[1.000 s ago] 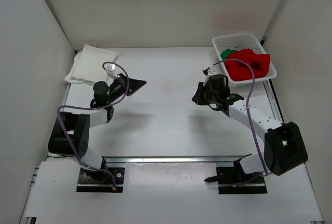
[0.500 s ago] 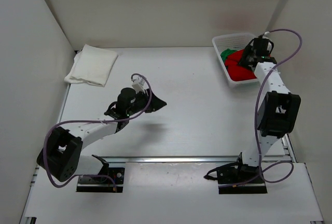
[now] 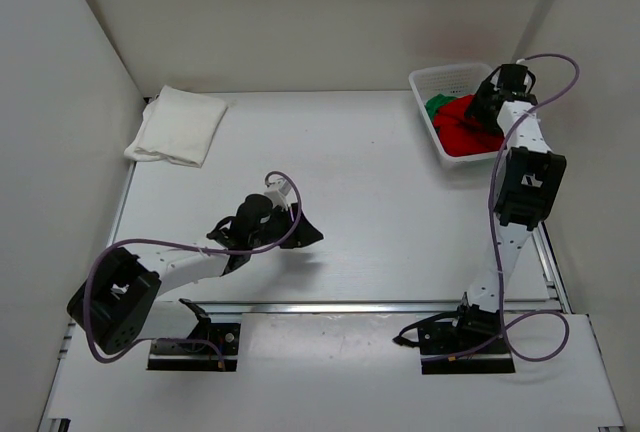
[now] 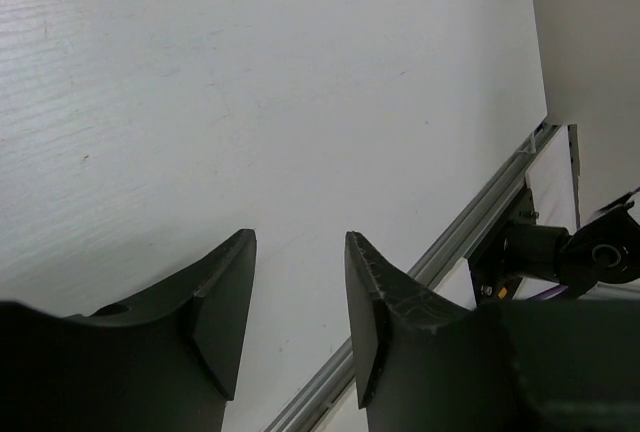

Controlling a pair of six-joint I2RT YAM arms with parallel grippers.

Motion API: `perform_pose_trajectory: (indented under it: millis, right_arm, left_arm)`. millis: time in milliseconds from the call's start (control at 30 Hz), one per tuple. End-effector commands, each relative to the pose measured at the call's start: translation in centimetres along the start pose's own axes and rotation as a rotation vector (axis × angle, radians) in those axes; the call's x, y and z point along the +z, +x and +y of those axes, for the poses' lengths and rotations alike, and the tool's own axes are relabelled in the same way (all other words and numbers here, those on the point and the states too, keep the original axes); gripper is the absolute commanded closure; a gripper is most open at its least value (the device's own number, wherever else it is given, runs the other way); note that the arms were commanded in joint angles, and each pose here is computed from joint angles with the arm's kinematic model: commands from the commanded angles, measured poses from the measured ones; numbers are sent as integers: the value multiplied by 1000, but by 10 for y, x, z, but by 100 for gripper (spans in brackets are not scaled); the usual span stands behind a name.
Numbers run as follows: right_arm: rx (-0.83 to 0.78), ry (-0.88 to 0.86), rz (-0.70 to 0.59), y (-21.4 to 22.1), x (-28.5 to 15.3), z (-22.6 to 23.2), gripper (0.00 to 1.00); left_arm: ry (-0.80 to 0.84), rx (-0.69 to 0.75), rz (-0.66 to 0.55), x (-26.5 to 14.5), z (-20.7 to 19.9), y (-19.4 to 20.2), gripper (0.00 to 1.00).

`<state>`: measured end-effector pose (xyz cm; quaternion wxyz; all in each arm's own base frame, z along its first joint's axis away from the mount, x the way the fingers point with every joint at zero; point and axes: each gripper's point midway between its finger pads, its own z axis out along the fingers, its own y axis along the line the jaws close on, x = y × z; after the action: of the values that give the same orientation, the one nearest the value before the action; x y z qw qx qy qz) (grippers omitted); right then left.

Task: Fold and stack the t-shirts
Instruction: Grab crumpled tshirt from bin with the right arm

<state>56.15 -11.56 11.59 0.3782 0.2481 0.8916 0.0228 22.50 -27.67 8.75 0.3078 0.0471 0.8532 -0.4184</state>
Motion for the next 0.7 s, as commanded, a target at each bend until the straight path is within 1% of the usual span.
perform_pose_trajectory:
  millis: [0,33,133,167,200,233,267,300,333,400,433,467,533,633,667]
  right_arm:
    - [-17,-21,-32,-23,2,11,45]
    - [-14,-19,-35,-26,3,13,51]
    - [-24,-53,-75,-38,-4,27,89]
    - [-36,-33,-95,-43,-9,25,95]
    - [-56,-59,-136,-56,-28,38,99]
    - [-72,-47,-143,-54,-32,43,100]
    - [-96,-53,-182,-62,-51,52,99]
    - [-110,-79,-251,-79,-78,66,100]
    - [-133,-100,-262,-78,-88,78,100]
    - [-166,-191,-367,-100,-151,110,100]
    - [-188,-226,-373,-96,-164,125,99]
    - [-199,-263,-455,-114,-206,137,100]
    - [-250,-410,-523,-114,-266,184,100]
    - [-336,-633,-683,-116,-380,241,100]
    - [-367,-698,-704,-108,-402,260,100]
  left_arm:
    - [54,15,-21,-2,-12,-6,49]
    - [54,8,-26,-2,-11,-8,49]
    - [42,7,-37,-1,-9,-11,52]
    - [52,5,-37,-3,-12,-12,52]
    - [52,3,-46,-3,-14,-15,53]
    - [53,-1,-54,-3,-14,-19,53]
    - [61,-10,-52,-3,-14,-20,53]
    - [63,-20,-61,-4,-12,-23,54]
    - [65,-37,-60,-4,-12,-24,54]
    - [75,-55,-101,-10,-14,-38,55]
    - [74,-66,-105,-10,-14,-40,53]
    - [86,-74,-114,-13,-16,-43,53]
    - [78,-91,-148,-18,-14,-53,53]
    - [50,-142,-219,-29,-3,-74,52]
    - [41,-168,-229,-31,1,-77,52]
